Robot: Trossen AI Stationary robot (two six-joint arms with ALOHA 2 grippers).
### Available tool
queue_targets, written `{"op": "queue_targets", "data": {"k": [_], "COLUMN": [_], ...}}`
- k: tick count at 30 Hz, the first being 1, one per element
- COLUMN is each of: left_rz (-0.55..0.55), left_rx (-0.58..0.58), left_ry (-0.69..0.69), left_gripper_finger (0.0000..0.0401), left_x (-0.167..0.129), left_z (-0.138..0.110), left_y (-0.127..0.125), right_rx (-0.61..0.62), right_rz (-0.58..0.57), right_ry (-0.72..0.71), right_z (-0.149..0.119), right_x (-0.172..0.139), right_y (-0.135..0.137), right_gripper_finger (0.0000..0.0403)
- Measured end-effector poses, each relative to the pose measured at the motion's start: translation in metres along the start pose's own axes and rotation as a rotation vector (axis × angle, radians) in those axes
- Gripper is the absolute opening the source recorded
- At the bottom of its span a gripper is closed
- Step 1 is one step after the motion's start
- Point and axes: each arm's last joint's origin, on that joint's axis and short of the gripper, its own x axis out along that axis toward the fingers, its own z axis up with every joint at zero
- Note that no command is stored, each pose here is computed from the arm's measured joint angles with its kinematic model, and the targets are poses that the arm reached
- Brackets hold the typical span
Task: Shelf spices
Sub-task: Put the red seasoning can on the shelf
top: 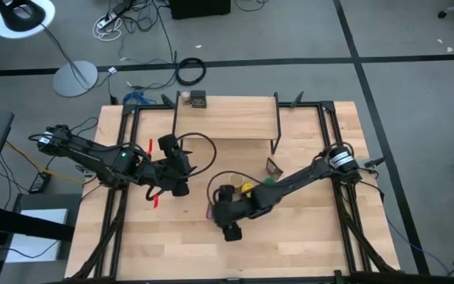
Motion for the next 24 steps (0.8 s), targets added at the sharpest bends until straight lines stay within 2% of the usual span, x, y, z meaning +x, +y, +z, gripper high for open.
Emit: {"op": "queue_targets", "data": {"k": [3,10,15,24], "left_rz": [-0.001,-0.005,-0.015,-0.016], "left_rx": [0.003,0.003,0.004,0.004], "left_ry": [0.004,0.007,0.01,0.009], "left_gripper_finger": [0.0234,0.0234,0.0234,0.0234], "left_x": [0.0,0.0,0.0,0.0], "left_z": [0.0,-0.001,-0.001,-0.001], "left_y": [0.0,0.0,0.0,0.0], "right_rx": [0.026,0.103,0.148,0.159], "right_rz": [-0.005,-0.033,-0.006,-0.002], "right_ry": [0.071,0.082,0.093,0.085], "right_z": [-0.002,0.003,0.003,0.004], "right_x": [0.012,0.024,0.025,0.026], "right_y": [-0.002,-0.013,-0.016,-0.016], "right_gripper_finger": [0.0351,0.0351,0.035,0.035]}}
